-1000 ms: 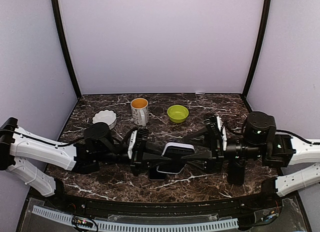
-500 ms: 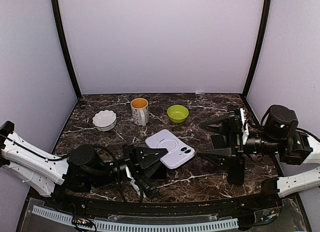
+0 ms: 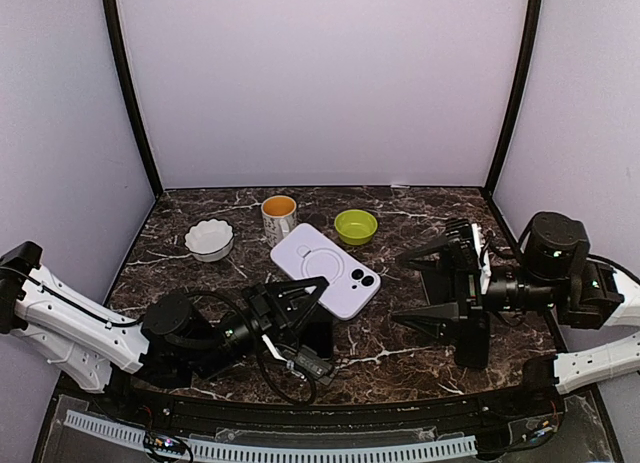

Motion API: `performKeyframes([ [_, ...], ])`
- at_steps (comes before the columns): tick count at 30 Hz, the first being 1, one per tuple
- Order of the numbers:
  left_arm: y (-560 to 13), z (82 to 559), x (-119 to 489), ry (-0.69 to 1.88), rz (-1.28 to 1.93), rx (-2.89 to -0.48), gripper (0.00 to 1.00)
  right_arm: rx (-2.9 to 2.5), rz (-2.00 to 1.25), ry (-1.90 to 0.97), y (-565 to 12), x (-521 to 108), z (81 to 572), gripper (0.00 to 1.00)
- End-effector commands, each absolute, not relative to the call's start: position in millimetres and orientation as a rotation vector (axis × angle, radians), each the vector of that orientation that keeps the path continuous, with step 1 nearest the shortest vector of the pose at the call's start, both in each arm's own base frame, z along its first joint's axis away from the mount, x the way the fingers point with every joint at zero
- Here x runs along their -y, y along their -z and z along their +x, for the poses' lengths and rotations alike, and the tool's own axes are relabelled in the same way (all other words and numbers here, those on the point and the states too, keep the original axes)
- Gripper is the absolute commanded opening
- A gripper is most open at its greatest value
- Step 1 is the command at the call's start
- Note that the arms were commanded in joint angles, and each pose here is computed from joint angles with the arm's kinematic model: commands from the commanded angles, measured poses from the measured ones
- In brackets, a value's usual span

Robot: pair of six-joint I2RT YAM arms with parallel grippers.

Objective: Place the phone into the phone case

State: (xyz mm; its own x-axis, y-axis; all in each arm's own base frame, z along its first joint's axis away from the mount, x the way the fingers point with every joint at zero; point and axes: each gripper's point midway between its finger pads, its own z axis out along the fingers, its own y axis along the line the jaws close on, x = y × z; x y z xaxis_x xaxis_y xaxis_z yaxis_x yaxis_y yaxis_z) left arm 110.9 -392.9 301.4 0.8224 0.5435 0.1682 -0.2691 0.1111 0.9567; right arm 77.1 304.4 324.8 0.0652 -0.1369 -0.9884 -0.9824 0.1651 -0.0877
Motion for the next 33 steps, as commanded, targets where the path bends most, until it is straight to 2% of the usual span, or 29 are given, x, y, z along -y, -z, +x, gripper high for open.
performKeyframes([
  [1, -333.6, 108.6, 382.0, -0.617, 1.214, -0.263, 0.00, -1.288, -1.189, -0.978, -339.1, -303.4, 76.0, 0.87],
  [7, -331.3, 107.8, 382.7, -0.561, 1.213, -0.296, 0.00, -1.290, -1.192, -0.971, -340.4, -303.4, 76.6, 0.87],
  [9, -341.0, 108.6, 380.0, -0.458, 1.155, -0.373, 0.00, -1.292, -1.197, -0.966, -339.7, -304.6, 77.2, 0.87],
  [11, -364.7, 114.9, 371.9, -0.241, 1.052, -0.554, 0.00, -1.285, -1.202, -0.965, -342.2, -305.9, 76.9, 0.87],
  [12, -358.7, 119.3, 379.0, -0.071, 1.068, -0.684, 0.00, -1.277, -1.207, -0.971, -344.8, -307.4, 75.8, 0.87],
  [13, -370.9, 110.9, 376.5, 0.061, 1.070, -0.690, 0.00, -1.262, -1.209, -0.983, -349.9, -308.3, 74.0, 0.87],
  [14, -355.2, 111.9, 382.0, 0.239, 1.127, -0.807, 0.00, -1.246, -1.216, -1.002, -354.5, -309.9, 71.1, 0.87],
  [15, -355.2, 92.6, 382.7, 0.485, 1.160, -0.837, 0.00, -1.229, -1.224, -1.020, -359.9, -311.7, 68.2, 0.87],
  [17, -363.6, 77.9, 376.9, 0.744, 1.163, -0.847, 0.00, -1.203, -1.249, -1.049, -369.1, -316.4, 62.7, 0.87],
  [19, -362.9, 72.9, 375.9, 0.846, 1.180, -0.877, 0.00, -1.180, -1.283, -1.068, -378.3, -322.5, 58.5, 0.87],
  [26, -377.1, 61.1, 380.9, 0.998, 1.195, -0.921, 0.00, -1.114, -1.342, -1.084, -415.0, -346.6, 56.3, 0.87],
  [31, -383.1, 69.6, 376.3, 0.936, 1.200, -0.974, 0.00, -1.154, -1.464, -0.960, -420.4, -347.4, 60.6, 0.81],
  [33, -384.6, 76.3, 372.9, 0.893, 1.192, -1.008, 0.00, -1.201, -1.537, -0.926, -410.6, -351.1, 62.0, 0.84],
])
